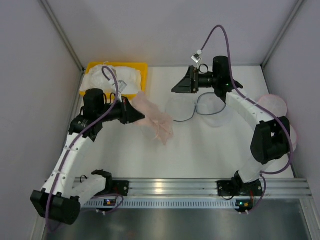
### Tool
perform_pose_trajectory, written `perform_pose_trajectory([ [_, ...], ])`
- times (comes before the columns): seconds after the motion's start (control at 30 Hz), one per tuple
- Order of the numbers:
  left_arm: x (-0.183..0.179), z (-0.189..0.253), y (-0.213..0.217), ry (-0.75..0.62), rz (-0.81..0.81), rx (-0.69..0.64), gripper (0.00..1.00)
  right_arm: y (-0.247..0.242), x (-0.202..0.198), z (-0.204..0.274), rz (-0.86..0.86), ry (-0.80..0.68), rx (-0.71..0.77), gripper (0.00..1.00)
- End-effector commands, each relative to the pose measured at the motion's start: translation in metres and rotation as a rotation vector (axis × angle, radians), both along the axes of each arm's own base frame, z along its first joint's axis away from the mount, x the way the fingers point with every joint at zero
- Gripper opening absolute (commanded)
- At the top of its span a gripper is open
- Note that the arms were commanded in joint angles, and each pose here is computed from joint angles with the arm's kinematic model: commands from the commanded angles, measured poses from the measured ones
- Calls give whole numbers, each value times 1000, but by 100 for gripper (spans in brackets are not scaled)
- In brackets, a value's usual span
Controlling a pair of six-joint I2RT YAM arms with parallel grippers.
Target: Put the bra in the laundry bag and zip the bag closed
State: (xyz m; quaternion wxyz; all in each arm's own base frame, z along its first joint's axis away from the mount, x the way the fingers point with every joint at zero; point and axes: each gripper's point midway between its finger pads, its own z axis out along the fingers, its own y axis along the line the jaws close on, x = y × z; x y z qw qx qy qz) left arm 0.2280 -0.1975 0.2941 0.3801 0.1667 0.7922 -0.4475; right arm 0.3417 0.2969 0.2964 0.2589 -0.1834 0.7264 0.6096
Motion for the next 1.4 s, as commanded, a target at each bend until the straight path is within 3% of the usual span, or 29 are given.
perform_pose_trajectory([
  [0.0,-1,-30,19,124,3,-80,0,-3,-17,-10,47,-69,-86,99],
  [0.17,24,-103,73,242,167,-7,0,-2,-27,-37,70,-70,-170,99],
  [0.33,49,-140,111,375,295,-9,0,7,-44,-64,115,-41,-210,95],
  [0.43,63,-148,130,390,350,28,0,12,-53,-75,137,-14,-226,94],
  [0.6,73,-157,157,340,340,242,0,17,-58,-87,148,0,-242,93],
  [0.63,67,-165,159,385,325,273,0,18,-59,-89,149,1,-245,93],
  [0.87,63,-184,195,272,250,582,4,19,-60,-105,139,54,-260,90],
  [1.03,59,-175,187,173,185,751,9,19,-57,-107,131,54,-267,90],
  [1.17,55,-170,138,79,54,863,20,18,-58,-115,122,79,-276,90],
  [1.37,59,-187,88,174,14,873,32,18,-56,-121,109,93,-291,90],
])
